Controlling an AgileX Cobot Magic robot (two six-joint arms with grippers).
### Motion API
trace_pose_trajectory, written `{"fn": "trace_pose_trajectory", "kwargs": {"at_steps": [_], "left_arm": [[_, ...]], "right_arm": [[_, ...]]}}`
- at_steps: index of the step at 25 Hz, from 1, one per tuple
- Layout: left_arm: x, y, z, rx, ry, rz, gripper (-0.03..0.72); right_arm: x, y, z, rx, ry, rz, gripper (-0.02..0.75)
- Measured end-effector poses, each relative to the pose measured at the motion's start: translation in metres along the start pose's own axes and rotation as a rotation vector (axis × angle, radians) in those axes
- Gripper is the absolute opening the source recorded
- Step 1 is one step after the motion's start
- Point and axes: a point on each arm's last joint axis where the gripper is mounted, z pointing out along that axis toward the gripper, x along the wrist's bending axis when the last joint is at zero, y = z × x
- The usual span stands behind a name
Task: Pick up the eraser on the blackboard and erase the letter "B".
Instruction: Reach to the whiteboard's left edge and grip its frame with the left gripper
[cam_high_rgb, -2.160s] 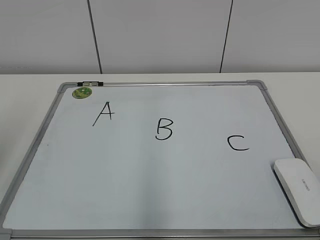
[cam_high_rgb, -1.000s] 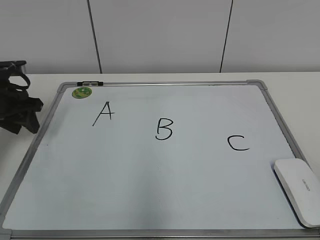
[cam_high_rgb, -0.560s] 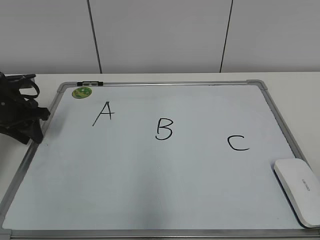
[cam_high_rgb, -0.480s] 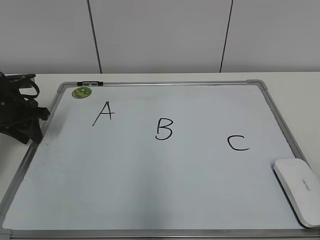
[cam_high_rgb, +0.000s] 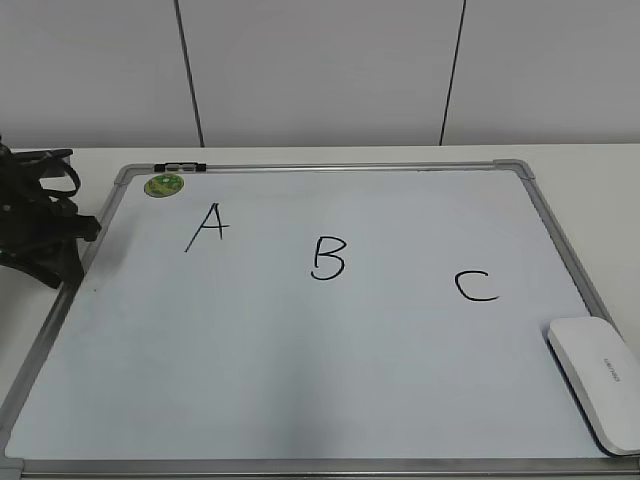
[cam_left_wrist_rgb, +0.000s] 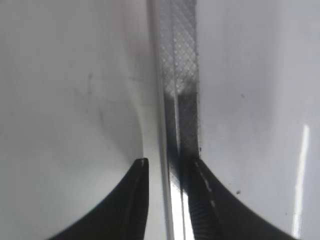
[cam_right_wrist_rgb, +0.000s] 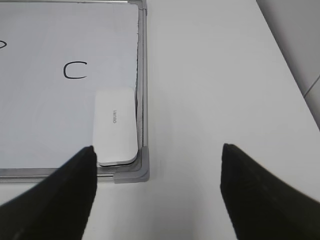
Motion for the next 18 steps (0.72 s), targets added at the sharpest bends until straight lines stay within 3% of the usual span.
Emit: {"fn": "trace_pose_trajectory", "kwargs": {"at_steps": [7, 18], "left_arm": [[-0.0007, 0.0004, 0.0014, 0.011, -0.01, -0.009, 0.019], [-0.0011, 0.0008, 0.0009, 0.011, -0.013, -0.016, 0.012]], "right_arm": [[0.0, 0.0, 0.0, 0.0, 0.0, 0.0, 0.591], [0.0, 0.0, 0.0, 0.0, 0.0, 0.0, 0.591]]}}
